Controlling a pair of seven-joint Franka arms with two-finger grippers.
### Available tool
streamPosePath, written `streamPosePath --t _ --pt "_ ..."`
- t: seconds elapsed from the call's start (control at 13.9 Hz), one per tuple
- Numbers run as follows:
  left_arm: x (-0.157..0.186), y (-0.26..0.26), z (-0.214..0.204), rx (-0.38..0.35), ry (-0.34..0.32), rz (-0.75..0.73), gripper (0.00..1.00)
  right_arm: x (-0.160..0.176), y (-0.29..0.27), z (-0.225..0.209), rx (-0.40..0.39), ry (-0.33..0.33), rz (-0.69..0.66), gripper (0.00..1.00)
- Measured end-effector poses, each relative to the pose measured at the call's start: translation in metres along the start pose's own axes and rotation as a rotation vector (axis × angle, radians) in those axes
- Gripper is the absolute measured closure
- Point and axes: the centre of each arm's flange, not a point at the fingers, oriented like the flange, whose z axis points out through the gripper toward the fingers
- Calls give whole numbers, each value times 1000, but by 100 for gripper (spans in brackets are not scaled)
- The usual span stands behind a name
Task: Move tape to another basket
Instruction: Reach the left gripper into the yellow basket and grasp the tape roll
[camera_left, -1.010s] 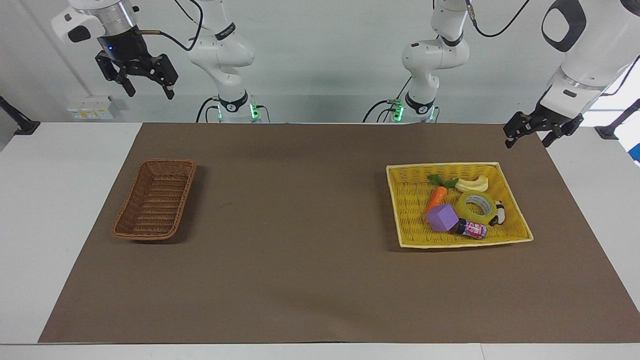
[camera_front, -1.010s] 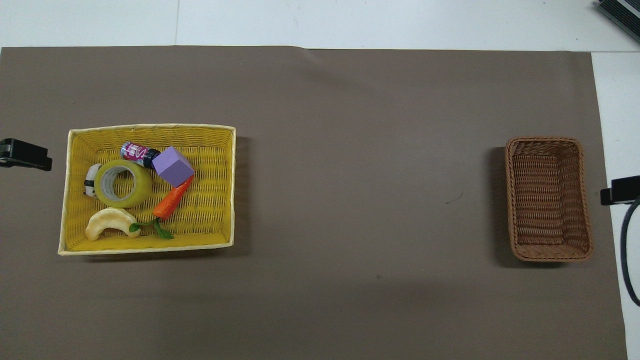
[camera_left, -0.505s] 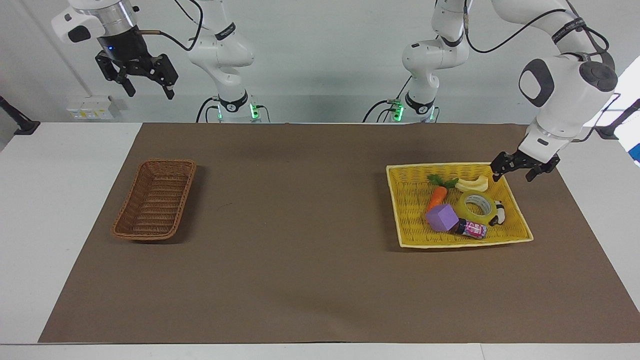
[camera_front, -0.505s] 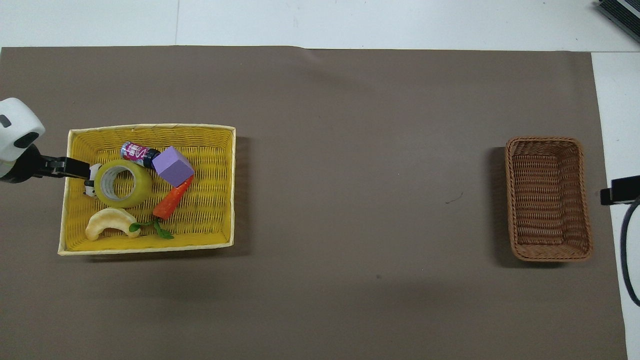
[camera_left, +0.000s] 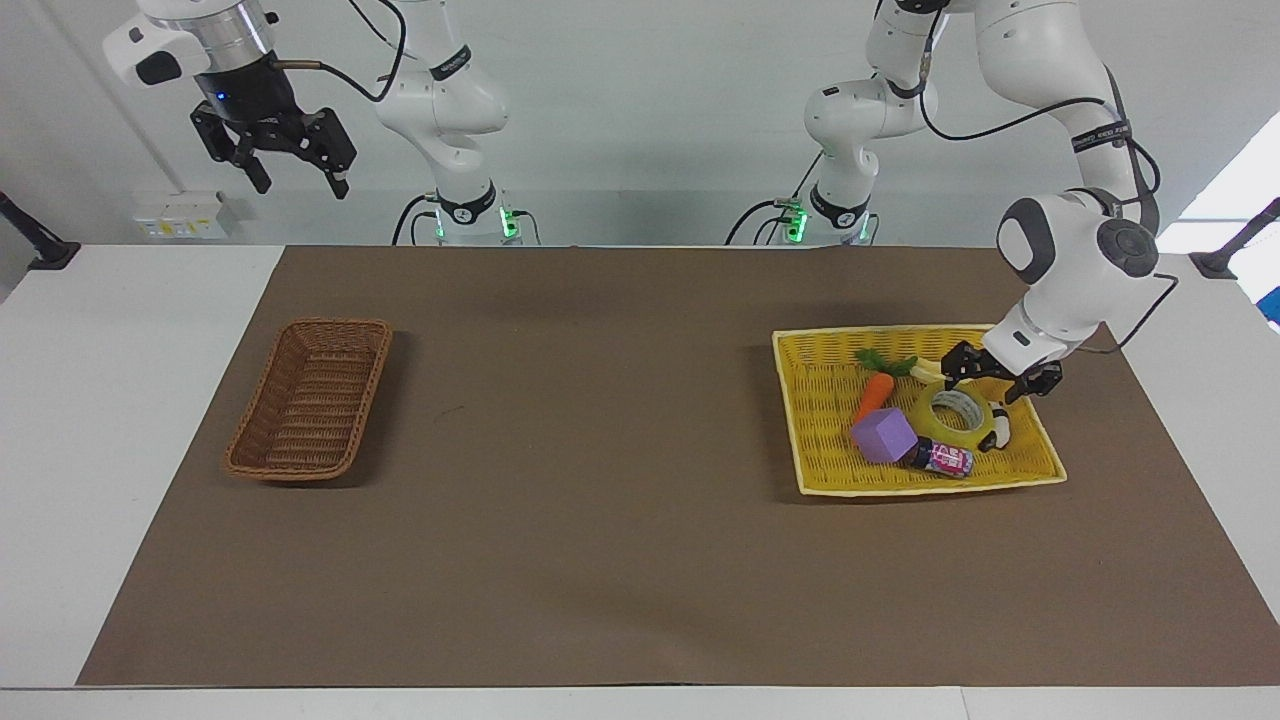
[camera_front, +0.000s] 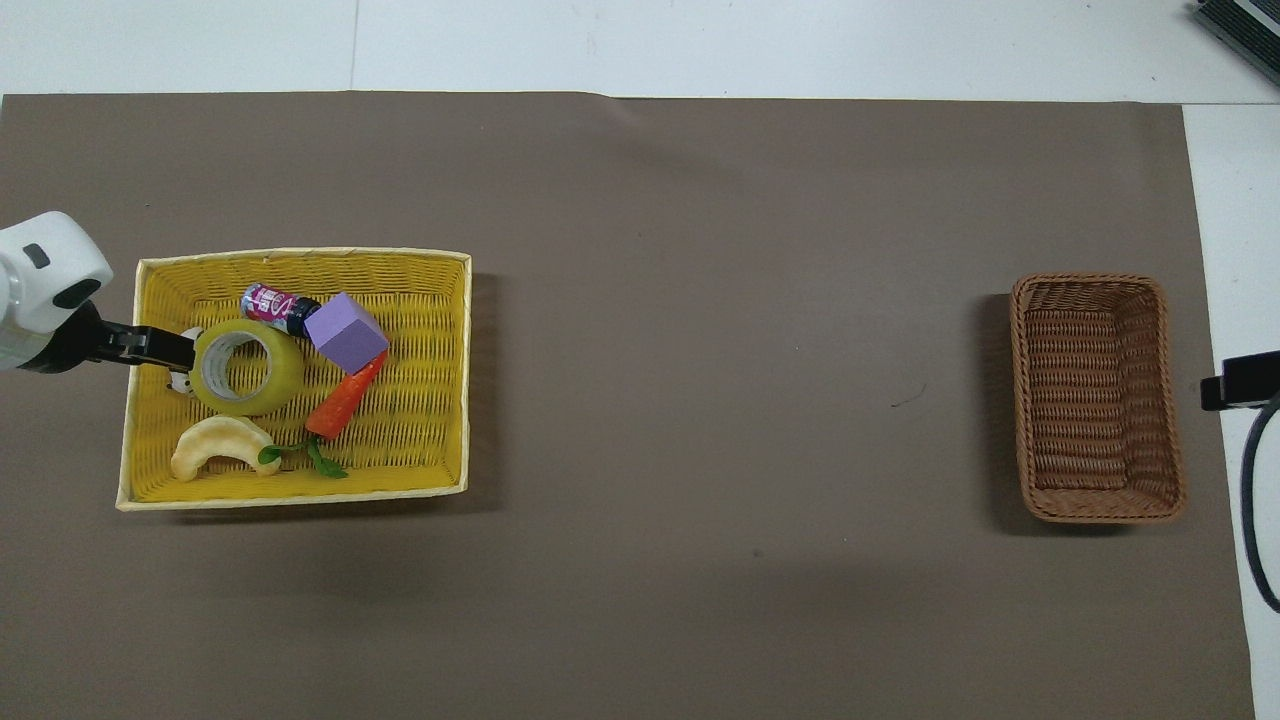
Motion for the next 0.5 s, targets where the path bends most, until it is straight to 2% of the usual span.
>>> streamPosePath --t 0.14,0.22,0.29,0.43,0.5 --pt "-1 -10 11 -37 20 -6 0 0 0 0 0 0 0 0" --pt "0 -12 17 -44 27 -4 7 0 0 0 0 0 0 0" --pt "1 -13 21 -45 29 -5 7 0 0 0 0 0 0 0" --pt "0 -12 26 -49 26 -5 29 0 0 0 0 0 0 0" --pt "0 -10 30 -52 22 -3 44 0 0 0 0 0 0 0"
